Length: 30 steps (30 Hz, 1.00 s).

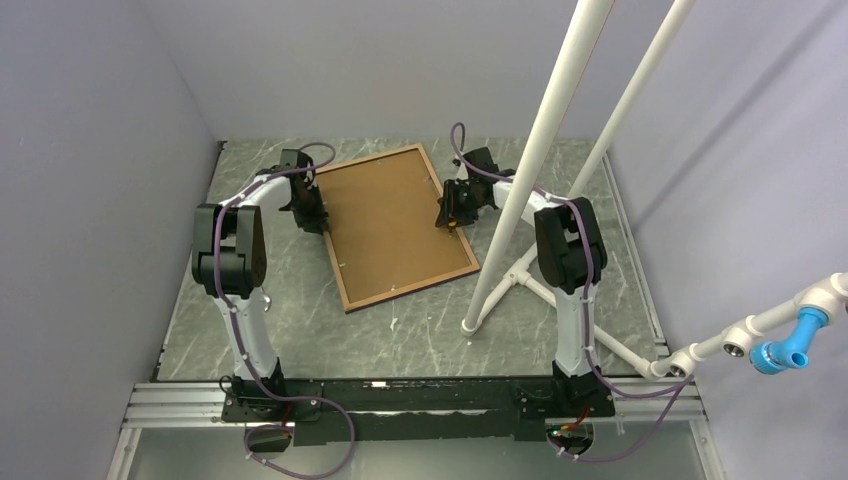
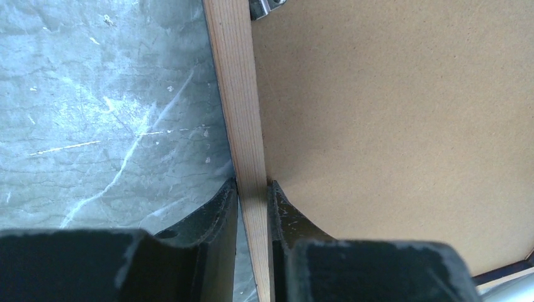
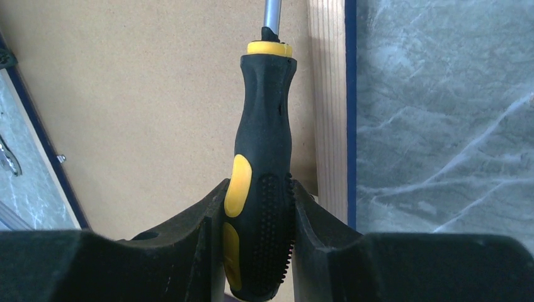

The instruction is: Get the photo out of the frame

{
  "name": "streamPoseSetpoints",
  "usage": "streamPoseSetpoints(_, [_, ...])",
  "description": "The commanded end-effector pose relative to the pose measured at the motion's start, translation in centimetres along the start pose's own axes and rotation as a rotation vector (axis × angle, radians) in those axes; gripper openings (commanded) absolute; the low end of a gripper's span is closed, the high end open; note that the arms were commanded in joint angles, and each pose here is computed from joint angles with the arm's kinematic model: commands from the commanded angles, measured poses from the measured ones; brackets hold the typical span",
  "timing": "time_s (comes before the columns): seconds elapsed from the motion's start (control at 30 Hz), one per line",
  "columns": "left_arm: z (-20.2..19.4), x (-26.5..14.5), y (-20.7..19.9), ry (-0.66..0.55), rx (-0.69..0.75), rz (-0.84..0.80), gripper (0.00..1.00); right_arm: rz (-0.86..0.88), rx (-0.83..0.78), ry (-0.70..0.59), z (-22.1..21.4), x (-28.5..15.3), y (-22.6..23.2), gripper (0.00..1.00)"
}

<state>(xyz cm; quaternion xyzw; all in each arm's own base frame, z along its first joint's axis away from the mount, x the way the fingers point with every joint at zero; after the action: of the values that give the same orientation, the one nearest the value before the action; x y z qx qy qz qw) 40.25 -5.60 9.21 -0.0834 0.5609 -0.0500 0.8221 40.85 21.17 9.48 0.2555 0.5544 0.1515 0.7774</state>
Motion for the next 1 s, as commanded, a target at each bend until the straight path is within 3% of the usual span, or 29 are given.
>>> streamPoseSetpoints(0.0, [0.3,0.2,0.2,0.0,0.053,-0.007,0.0,0.038,-0.048,-0.031,1.8,0.1,0.9,0.0])
streamPoseSetpoints(0.57, [0.0,0.4,-0.5,-0.005,0.113,-0.004,0.0,0.098,-0.253,0.028,3.4,2.1,1.7,0.0])
streamPoseSetpoints(0.67, [0.1,0.3,-0.4,-0.006,0.115,0.002,0.0,0.16,-0.274,0.019,3.4,0.9,3.2,0.0])
streamPoseSetpoints(0.97, [0.2,0.2,-0.5,0.002,0.108,-0.002,0.0,0.069,-0.172,-0.103,2.7,-3.6,3.0,0.0])
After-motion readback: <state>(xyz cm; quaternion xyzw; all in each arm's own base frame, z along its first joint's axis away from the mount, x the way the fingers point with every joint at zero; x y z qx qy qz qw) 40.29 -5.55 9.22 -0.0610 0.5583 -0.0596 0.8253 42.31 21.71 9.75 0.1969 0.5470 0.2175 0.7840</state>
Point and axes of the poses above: each gripper's point midway between its finger pads, its own x axis out along the fingers, its own y axis along the line the jaws close on, z = x × y, the point moved 7 cm from there along -x, back along the fingers, and after that the axes turned 14 degrees about x, right-handed, at the moved point
